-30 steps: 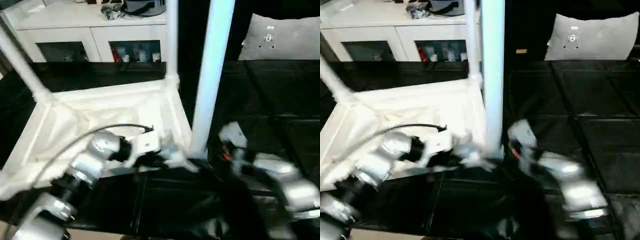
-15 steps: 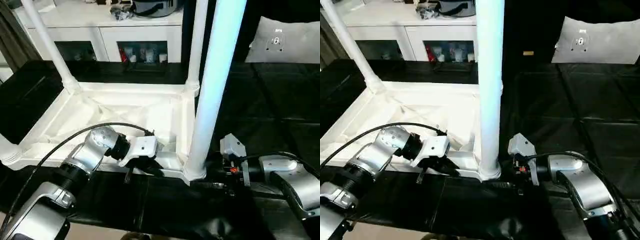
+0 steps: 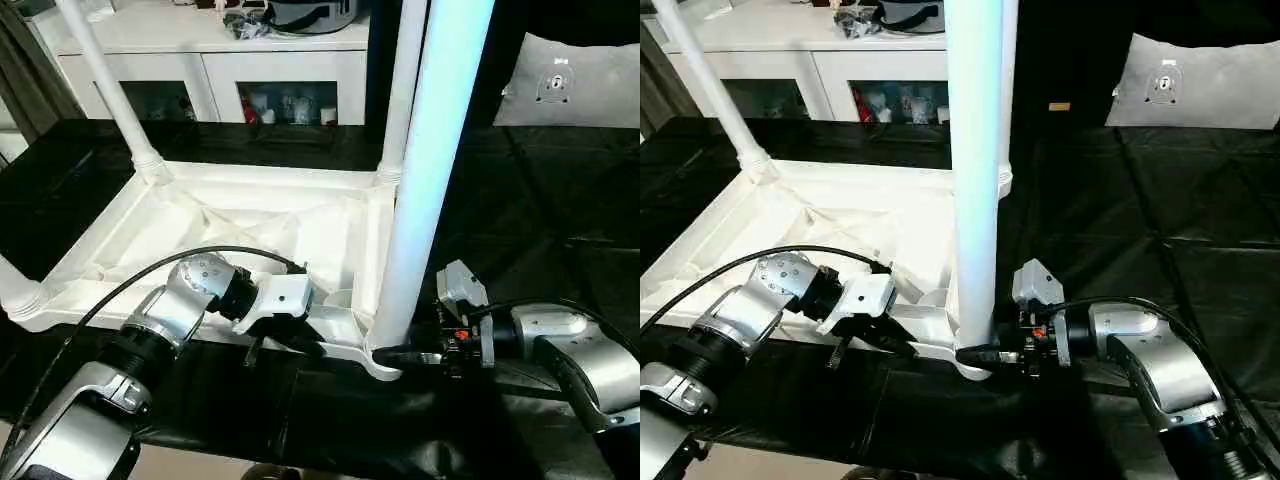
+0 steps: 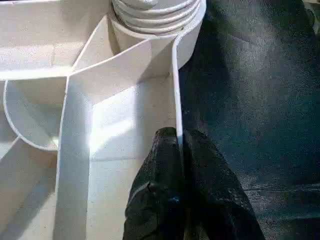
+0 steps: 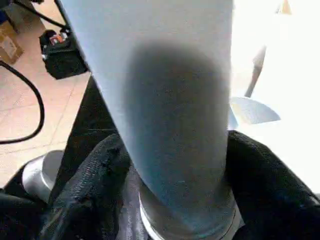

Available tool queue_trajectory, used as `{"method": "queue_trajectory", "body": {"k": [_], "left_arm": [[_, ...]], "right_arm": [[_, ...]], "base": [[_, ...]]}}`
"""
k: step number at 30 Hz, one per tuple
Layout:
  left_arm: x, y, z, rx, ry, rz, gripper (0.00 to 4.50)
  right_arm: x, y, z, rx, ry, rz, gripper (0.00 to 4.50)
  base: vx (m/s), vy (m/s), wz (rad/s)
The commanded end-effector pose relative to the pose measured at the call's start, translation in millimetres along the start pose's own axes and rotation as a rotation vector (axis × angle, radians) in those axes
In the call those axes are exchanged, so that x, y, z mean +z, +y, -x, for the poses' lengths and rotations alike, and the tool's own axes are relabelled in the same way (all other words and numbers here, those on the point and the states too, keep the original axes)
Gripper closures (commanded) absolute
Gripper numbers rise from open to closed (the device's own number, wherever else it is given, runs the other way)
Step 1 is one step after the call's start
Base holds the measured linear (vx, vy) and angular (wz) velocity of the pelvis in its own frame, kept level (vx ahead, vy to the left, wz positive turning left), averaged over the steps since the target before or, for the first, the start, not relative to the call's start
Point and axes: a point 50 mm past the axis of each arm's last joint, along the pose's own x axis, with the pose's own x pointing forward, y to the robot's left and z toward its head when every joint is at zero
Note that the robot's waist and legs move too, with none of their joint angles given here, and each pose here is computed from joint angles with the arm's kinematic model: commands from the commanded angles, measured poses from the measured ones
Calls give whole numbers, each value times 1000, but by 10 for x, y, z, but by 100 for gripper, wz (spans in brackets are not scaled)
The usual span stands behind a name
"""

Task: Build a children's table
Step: Rotate leg to tighten

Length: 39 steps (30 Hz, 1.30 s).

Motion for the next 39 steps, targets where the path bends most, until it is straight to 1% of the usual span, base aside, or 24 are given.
{"method": "queue_trajectory", "body": {"k": [1,3,4,9,10,11,12,14,15,16,19,20,22,23,25,27,29,31,32,34,36,37,38,39], "left_arm": [[-26,-22,-11,-15,12,2,450],[-29,-30,-11,11,-6,20,450],[-28,-55,-25,50,-35,48,450],[-10,-86,-56,132,-76,101,450],[3,-85,-67,159,-86,115,450],[72,-64,-114,240,-139,162,450],[75,-63,-116,243,-141,164,450],[150,-45,-171,307,-193,203,450],[168,-41,-190,323,-197,210,450],[207,-19,-239,370,-205,228,450],[295,51,-325,479,-234,277,450],[347,90,-357,535,-246,302,450],[404,127,-388,594,-255,331,450],[441,155,-405,629,-263,347,450],[595,248,-487,737,-294,391,450],[655,266,-526,756,-300,393,450],[724,272,-572,764,-300,384,450],[742,263,-601,753,-279,355,450],[717,247,-599,744,-254,339,450],[709,244,-596,743,-248,338,450],[639,232,-555,751,-222,340,450],[599,228,-526,755,-206,339,450],[521,213,-464,744,-185,330,450],[484,206,-428,735,-176,325,450]], "right_arm": [[-38,65,-73,63,5,-51,184],[-52,83,-95,63,5,-62,192],[-76,85,-145,25,-12,-82,212],[-130,97,-239,-57,-37,-108,229],[-141,94,-267,-86,-48,-115,233],[-164,68,-346,-177,-76,-144,235],[-164,67,-349,-181,-77,-146,237],[-180,55,-428,-246,-98,-186,240],[-179,56,-452,-259,-105,-198,241],[-171,60,-517,-286,-124,-226,242],[-118,43,-645,-357,-170,-265,243],[-87,14,-700,-399,-185,-279,243],[-54,-15,-758,-444,-198,-294,243],[-29,-46,-790,-475,-210,-309,243],[46,-175,-893,-604,-226,-362,243],[70,-228,-921,-658,-228,-377,243],[98,-281,-938,-723,-223,-371,243],[106,-318,-925,-774,-226,-368,243],[111,-343,-899,-807,-241,-363,243],[113,-348,-894,-813,-245,-362,243],[127,-357,-859,-825,-267,-347,243],[135,-355,-839,-821,-285,-349,208],[143,-352,-777,-822,-311,-337,187],[142,-344,-740,-812,-318,-326,187]], "base": [[0,0,0],[0,0,0],[0,0,0],[0,0,0],[0,0,0],[0,0,0],[0,0,0],[0,0,0],[0,0,0],[0,0,0],[0,0,0],[0,0,0],[0,0,0],[0,0,0],[0,0,0],[0,0,0],[0,0,0],[0,0,0],[0,0,0],[0,0,0],[0,0,0],[0,0,0],[0,0,0],[0,0,0]]}}
